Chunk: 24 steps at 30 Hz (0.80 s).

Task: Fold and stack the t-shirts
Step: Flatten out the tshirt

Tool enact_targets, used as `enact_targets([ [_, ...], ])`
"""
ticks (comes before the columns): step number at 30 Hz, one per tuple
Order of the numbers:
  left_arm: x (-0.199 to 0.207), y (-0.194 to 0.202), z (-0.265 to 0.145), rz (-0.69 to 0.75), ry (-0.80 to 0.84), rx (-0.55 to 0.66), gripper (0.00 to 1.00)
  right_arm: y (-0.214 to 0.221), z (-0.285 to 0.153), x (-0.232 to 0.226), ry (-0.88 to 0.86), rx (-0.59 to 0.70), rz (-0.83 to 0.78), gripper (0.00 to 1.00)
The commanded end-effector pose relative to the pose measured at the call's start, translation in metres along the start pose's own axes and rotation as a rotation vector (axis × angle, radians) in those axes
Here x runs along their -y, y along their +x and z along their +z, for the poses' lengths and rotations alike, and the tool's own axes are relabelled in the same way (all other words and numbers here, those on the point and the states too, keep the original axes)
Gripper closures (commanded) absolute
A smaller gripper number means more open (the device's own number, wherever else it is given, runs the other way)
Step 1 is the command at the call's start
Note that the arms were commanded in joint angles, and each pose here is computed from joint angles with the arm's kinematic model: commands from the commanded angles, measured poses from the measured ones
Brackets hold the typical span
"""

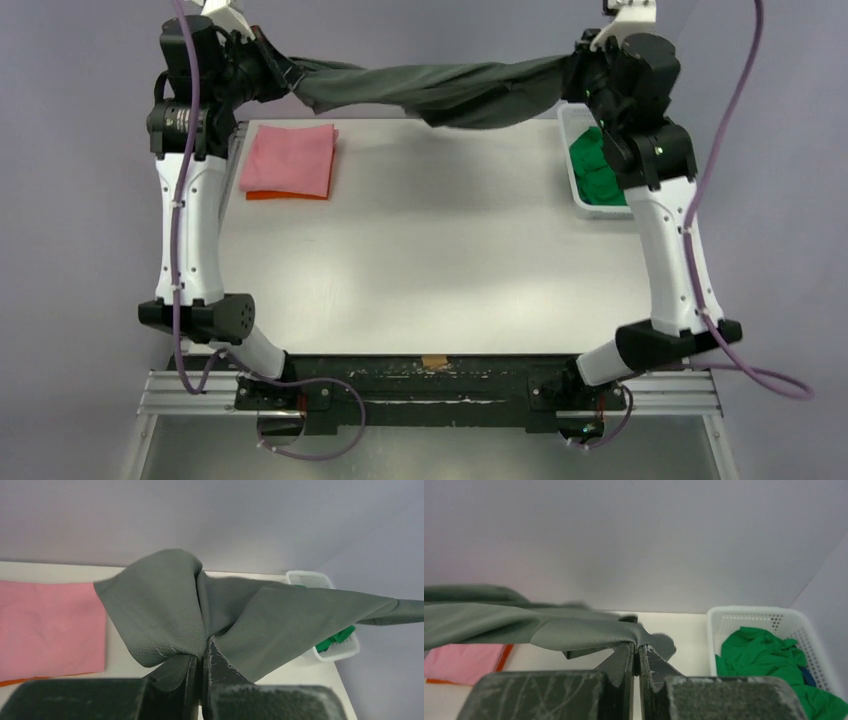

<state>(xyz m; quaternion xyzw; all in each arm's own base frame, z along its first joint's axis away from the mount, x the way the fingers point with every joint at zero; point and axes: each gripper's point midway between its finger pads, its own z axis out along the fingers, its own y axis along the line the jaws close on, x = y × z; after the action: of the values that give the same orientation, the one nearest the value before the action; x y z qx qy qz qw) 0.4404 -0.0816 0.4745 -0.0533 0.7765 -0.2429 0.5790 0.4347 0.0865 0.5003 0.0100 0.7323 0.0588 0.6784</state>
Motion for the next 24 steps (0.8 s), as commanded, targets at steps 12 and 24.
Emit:
enact_targets([
  [12,-0.119,0.328,-0.045,-0.318,-0.309,-0.582,0.65,0.345,-0.143,0.042,0.183,-0.793,0.221,0.91],
  [24,-0.142,0.376,-0.074,-0.316,-0.429,-0.623,0.05,0.395,-0.162,0.069,0.329,-0.923,0.146,0.15],
])
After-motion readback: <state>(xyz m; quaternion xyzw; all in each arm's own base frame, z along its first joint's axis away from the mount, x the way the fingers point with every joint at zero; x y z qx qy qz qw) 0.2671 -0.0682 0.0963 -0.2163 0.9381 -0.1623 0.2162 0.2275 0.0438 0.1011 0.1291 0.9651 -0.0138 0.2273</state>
